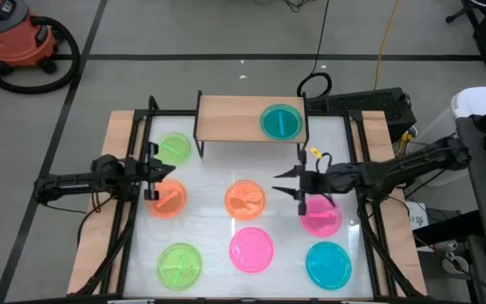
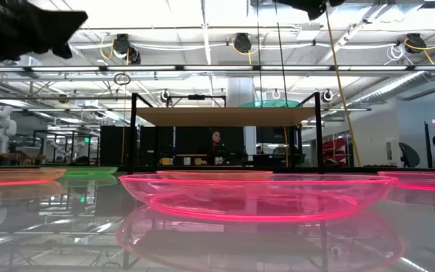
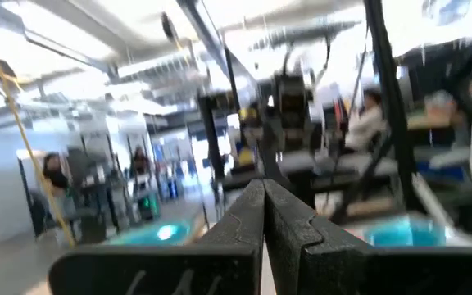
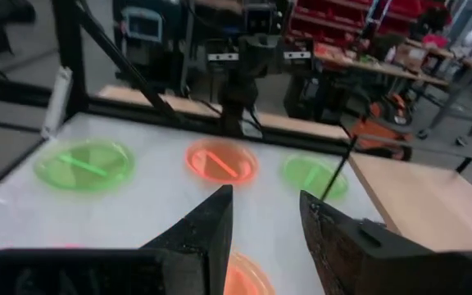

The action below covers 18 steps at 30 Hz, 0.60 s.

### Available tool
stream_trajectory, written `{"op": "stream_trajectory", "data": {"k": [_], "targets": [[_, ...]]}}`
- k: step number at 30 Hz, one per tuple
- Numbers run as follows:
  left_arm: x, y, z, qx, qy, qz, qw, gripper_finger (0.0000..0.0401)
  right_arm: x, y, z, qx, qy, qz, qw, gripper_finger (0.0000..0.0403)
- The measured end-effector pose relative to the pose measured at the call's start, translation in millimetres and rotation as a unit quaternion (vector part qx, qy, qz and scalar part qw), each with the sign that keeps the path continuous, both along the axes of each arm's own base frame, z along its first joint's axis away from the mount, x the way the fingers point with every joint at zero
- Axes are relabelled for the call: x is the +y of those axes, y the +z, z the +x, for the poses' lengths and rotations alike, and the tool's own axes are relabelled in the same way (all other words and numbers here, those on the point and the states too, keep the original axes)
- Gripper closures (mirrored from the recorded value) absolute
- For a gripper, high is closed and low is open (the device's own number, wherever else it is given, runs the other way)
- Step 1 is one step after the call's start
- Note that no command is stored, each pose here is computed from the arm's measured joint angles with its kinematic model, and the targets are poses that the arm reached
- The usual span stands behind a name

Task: Place and stack plates onto a shelf
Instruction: Stack the top green plate on top of the blue plate on the shelf

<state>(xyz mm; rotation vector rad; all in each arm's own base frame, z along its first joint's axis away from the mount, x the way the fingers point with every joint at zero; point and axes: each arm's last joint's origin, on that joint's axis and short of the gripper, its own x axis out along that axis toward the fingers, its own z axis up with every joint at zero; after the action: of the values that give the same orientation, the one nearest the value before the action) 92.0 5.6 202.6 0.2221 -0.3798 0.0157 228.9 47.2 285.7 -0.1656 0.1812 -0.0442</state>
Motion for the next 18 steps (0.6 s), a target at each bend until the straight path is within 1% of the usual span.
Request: {"op": "stream_trajectory", "data": {"k": [3,5,7,9,11,15,18], "targets": [[-0.2,1.9,-0.8,-0.009,-0.016,-0.033,0.999,0.0393,2.6,-4.5,-9.3,-0.022,0.011,0.006,1.000,0.0275],[-0.2,1.4,-0.5,-0.005,-0.029,-0.066,0.997,0.0393,3.0,-8.6,-14.7,-0.037,0.015,0.009,0.999,0.0275],[-0.1,-1.3,0.5,0.011,-0.045,-0.109,0.993,0.0393,2.2,-11.5,-19.5,-0.057,0.017,0.012,0.998,0.0275],[0.0,-6.4,2.4,0.039,-0.049,-0.131,0.989,0.0393,1.1,-14.2,-23.6,-0.077,0.018,0.009,0.997,0.0275],[0.8,-10.9,4.2,0.062,-0.034,-0.136,0.988,0.0393,0.1,-16.4,-27.0,-0.101,0.018,0.007,0.995,0.0275],[5.4,-20.9,9.3,0.107,0.045,-0.144,0.983,0.0393,-1.2,-19.7,-31.7,-0.144,0.018,-0.002,0.989,0.0275],[7.2,-25.2,13.3,0.133,0.076,-0.138,0.978,0.0393,-1.7,-22.3,-33.4,-0.158,0.017,-0.009,0.987,0.0275]]}}
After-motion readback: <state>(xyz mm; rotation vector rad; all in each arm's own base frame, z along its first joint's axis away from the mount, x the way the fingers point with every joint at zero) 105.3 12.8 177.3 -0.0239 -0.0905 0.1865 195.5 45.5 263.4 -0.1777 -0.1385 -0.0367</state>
